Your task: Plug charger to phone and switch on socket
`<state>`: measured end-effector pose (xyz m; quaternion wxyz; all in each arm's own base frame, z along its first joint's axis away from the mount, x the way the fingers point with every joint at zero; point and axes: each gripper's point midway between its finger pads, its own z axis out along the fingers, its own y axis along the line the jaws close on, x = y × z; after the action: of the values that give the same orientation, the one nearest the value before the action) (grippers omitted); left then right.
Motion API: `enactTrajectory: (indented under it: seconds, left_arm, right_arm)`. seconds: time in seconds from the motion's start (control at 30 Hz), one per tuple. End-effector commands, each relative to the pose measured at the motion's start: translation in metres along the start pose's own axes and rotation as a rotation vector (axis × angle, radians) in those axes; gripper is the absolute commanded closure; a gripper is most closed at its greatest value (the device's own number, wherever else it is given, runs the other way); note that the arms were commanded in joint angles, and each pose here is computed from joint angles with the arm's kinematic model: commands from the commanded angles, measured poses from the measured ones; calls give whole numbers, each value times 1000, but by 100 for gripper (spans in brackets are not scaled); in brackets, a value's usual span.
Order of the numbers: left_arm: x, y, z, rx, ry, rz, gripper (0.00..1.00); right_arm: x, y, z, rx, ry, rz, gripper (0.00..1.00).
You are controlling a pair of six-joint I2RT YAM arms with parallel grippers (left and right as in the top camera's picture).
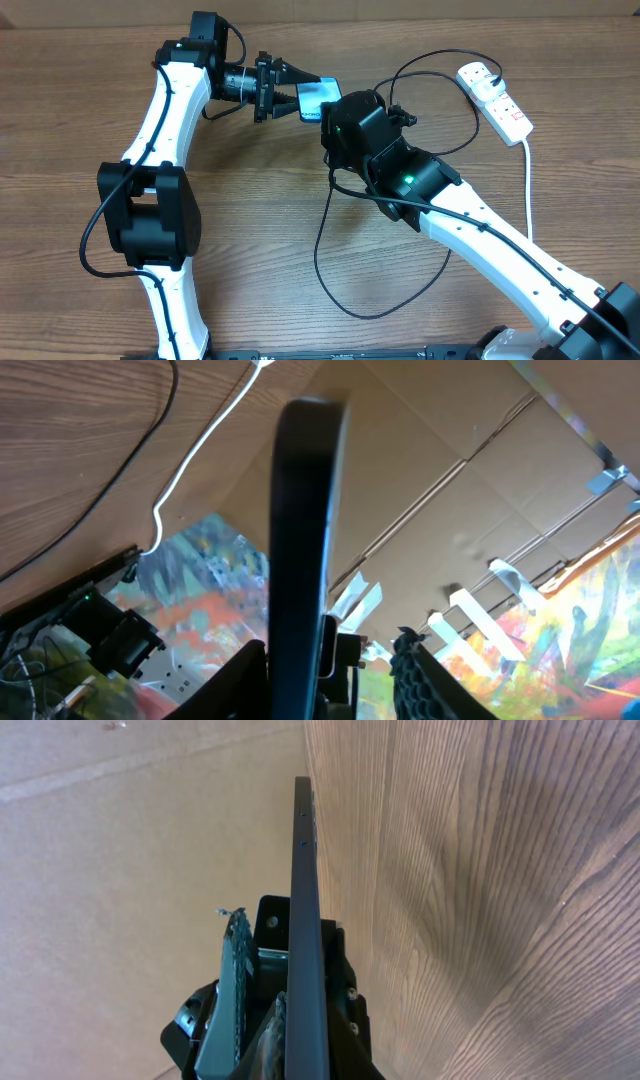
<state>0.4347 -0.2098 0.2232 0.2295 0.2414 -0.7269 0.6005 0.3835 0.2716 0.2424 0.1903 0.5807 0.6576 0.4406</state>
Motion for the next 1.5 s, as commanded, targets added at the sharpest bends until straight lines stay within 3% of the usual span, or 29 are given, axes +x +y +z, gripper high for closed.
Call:
enactTrajectory:
  seconds: [0.0, 0.53, 0.83, 1.03, 1.1, 1.17, 1.23, 1.3, 1.47]
  left_arm:
    - [9, -10, 2, 15, 27, -13, 65]
    - [9, -10, 2, 15, 27, -15, 71]
    - [9, -10, 2, 15, 27, -20, 80]
    - [9, -10, 2, 15, 27, -22, 96]
    - [9, -10, 2, 15, 27, -23, 96]
    - [9, -10, 2, 15, 27, -23, 96]
    - [9, -10, 2, 15, 25, -23, 96]
    - [8, -10, 2, 15, 24, -18, 96]
    - [-3, -6, -4, -8, -35, -10, 96]
  right_arm:
    - [5, 14, -3, -35, 15, 25, 96]
    - [10, 12, -3, -23, 47, 25, 96]
    - [16, 9, -4, -6, 81, 24, 96]
    - [18, 9, -4, -2, 90, 23, 96]
    - [19, 8, -4, 1, 97, 18, 96]
    - [21, 7, -4, 6, 107, 16, 83]
    - [22, 6, -4, 12, 113, 15, 53]
    - [21, 5, -4, 17, 110, 12, 30]
    - [21, 5, -4, 7, 111, -125, 14]
